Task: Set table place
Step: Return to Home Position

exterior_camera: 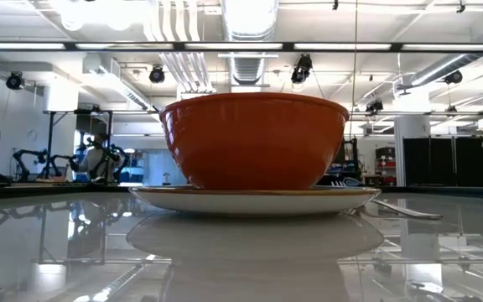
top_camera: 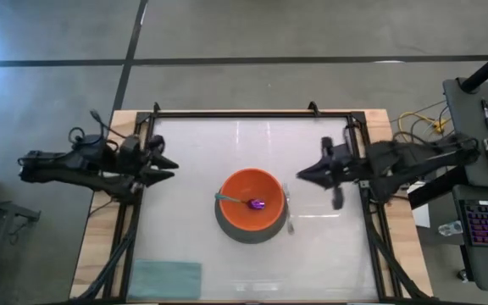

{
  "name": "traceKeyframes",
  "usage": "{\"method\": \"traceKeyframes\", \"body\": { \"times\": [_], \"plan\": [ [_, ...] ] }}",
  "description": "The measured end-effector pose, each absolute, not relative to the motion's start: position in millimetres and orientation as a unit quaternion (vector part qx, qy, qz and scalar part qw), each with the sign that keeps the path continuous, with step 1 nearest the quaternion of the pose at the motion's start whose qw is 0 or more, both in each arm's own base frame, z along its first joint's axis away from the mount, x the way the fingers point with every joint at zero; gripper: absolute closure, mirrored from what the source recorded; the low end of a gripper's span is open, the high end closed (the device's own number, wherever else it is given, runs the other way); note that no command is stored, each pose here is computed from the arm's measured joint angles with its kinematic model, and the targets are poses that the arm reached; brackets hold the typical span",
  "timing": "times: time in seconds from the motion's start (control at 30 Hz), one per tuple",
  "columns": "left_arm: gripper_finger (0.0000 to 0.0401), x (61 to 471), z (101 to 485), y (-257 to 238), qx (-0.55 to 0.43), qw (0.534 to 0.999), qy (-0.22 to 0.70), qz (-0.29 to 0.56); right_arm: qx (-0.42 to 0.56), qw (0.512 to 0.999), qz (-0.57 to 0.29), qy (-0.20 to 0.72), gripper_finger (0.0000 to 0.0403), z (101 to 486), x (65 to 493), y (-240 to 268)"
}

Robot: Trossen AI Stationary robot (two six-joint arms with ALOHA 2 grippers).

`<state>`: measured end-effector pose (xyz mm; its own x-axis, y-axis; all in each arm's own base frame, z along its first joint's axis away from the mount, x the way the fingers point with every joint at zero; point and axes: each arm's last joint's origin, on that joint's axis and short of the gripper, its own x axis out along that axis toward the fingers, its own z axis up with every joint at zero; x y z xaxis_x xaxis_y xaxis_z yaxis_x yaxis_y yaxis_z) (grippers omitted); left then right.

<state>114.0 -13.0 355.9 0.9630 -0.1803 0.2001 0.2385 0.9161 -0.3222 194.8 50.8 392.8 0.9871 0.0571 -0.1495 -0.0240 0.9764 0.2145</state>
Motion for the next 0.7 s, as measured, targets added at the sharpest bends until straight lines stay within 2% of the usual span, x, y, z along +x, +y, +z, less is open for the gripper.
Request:
{"method": "traceKeyframes", "body": {
  "times": [0.13, 0.27, 0.5, 0.7],
  "plan": [
    [0.0293, 84, 351, -9, -0.163, 0.975, -0.120, -0.094, 0.121, 0.992, 0.017, 0.032, 0.0394, 372, 158, 38],
    [0.0293, 72, 332, -7, -0.155, 0.973, -0.153, -0.076, 0.138, 0.990, 0.025, -0.026, 0.0394, 344, 135, 31],
    [0.0293, 78, 278, -6, -0.149, 0.970, -0.182, -0.052, 0.156, 0.986, 0.028, -0.058, 0.0394, 296, 119, 27],
    [0.0293, 80, 240, -6, -0.163, 0.962, -0.213, -0.060, 0.155, 0.982, 0.033, -0.100, 0.0394, 274, 109, 24]
  ]
}}
